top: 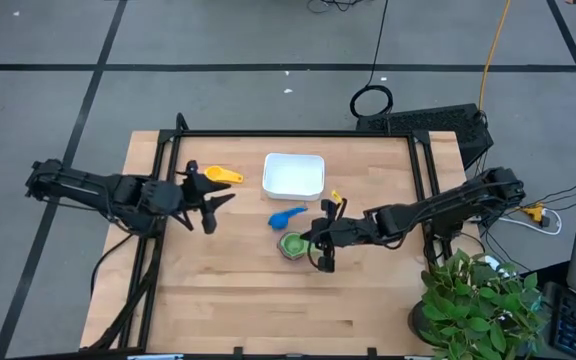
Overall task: Nest measuring cups in basket
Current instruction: Stack the dark blue measuring cup on top of the green measuring cup
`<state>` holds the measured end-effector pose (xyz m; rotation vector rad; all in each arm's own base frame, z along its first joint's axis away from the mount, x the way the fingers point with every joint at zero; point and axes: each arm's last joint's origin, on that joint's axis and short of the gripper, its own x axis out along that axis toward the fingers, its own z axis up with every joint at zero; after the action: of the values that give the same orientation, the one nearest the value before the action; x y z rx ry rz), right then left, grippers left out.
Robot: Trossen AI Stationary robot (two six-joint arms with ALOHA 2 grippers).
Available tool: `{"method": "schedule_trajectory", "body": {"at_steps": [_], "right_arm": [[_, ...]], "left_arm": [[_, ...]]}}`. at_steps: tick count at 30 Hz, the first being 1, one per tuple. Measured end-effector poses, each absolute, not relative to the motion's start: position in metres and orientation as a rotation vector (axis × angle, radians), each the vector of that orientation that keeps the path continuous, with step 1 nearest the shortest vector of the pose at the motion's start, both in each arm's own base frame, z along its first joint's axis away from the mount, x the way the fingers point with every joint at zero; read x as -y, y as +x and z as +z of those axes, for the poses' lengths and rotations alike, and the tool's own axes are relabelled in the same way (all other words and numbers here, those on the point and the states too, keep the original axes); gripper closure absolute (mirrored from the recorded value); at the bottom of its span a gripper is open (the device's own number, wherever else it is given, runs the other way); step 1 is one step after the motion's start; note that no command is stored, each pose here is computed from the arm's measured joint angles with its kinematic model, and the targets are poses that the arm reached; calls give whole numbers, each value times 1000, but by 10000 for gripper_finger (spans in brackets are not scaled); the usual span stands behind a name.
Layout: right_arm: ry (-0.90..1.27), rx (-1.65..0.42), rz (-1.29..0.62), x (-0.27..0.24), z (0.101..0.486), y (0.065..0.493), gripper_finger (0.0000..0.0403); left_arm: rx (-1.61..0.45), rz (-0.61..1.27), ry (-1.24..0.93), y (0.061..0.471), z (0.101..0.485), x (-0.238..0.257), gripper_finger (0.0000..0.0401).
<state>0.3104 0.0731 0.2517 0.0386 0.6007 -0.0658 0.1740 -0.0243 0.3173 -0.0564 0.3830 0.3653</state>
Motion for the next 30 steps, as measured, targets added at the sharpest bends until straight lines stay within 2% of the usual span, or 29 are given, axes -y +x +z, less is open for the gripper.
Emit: {"method": "schedule_trajectory", "body": {"at_steps": [10,15,19,24,30], "right_arm": [[25,-622,-99,-62,250,311,397],[36,-623,-128,-52,250,313,395],[46,-646,-150,-46,248,313,374],[47,-667,-166,-41,246,312,319],[49,-667,-173,-39,246,312,264]], "left_arm": [[-520,237,-35,198,297,33,279],[-686,211,1,226,264,41,279],[-802,205,79,250,234,45,272],[-857,110,221,276,205,44,224],[-902,-12,290,296,187,26,156]]}}
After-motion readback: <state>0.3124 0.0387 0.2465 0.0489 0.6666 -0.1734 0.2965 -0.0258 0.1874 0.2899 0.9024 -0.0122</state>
